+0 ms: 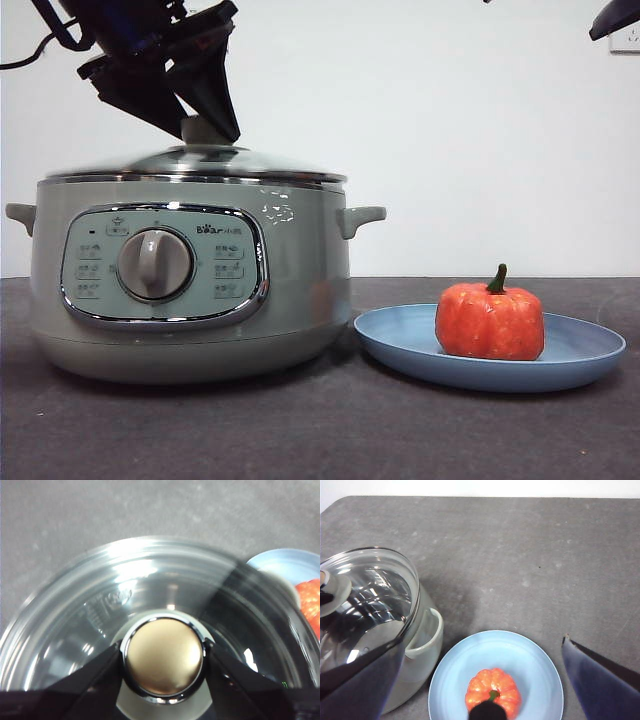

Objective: Take the pumpkin out from the steamer,put the pumpkin in the blue plate,close the lid

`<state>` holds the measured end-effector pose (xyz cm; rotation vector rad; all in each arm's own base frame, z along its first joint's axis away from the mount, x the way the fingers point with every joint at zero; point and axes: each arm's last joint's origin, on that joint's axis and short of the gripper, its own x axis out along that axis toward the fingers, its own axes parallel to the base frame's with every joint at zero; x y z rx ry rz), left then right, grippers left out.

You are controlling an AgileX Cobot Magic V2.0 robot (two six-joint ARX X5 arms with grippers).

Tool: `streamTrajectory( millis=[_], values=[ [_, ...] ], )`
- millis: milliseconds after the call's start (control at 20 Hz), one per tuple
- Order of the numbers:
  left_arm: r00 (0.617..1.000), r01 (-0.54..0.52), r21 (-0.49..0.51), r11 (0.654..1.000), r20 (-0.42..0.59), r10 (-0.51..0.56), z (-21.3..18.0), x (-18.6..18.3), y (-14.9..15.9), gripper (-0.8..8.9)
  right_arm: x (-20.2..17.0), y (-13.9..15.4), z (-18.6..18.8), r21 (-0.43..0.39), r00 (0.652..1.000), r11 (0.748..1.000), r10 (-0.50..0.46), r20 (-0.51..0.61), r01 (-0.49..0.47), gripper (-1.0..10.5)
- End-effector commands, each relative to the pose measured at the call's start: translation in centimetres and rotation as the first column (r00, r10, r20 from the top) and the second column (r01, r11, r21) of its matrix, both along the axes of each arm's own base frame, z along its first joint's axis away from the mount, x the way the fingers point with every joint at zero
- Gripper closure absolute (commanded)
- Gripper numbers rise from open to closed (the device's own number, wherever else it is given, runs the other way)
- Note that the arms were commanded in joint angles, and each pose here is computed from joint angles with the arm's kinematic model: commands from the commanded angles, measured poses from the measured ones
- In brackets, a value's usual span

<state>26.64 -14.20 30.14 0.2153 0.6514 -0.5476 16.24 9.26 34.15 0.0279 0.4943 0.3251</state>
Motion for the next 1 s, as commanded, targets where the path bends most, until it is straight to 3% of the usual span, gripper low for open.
streamTrajectory(
  millis=[50,850,950,1000],
  values=[
    [1.0,-0.004,-0.005,1.0,0.011,0.004,0.24,0.03,-0.06,8.23,0.04,0.01,-0.26,0.003,1.0,1.0,-0.009,-0.006,0.009,4.1],
    [1.0,-0.003,0.019,1.0,-0.031,0.003,-0.13,-0.22,0.1,8.02,0.0,0.0,-0.32,-0.001,1.0,1.0,-0.008,-0.013,0.008,4.1],
    [1.0,-0.003,0.017,1.0,-0.027,0.003,-0.1,-0.2,0.08,7.1,-0.01,-0.02,-0.36,-0.004,1.0,1.0,-0.008,-0.017,0.008,4.1],
    [1.0,-0.003,0.017,1.0,-0.026,0.003,-0.09,-0.19,0.08,6.01,-0.03,-0.02,-0.39,-0.005,1.0,1.0,-0.008,-0.02,0.008,4.1]
  ],
)
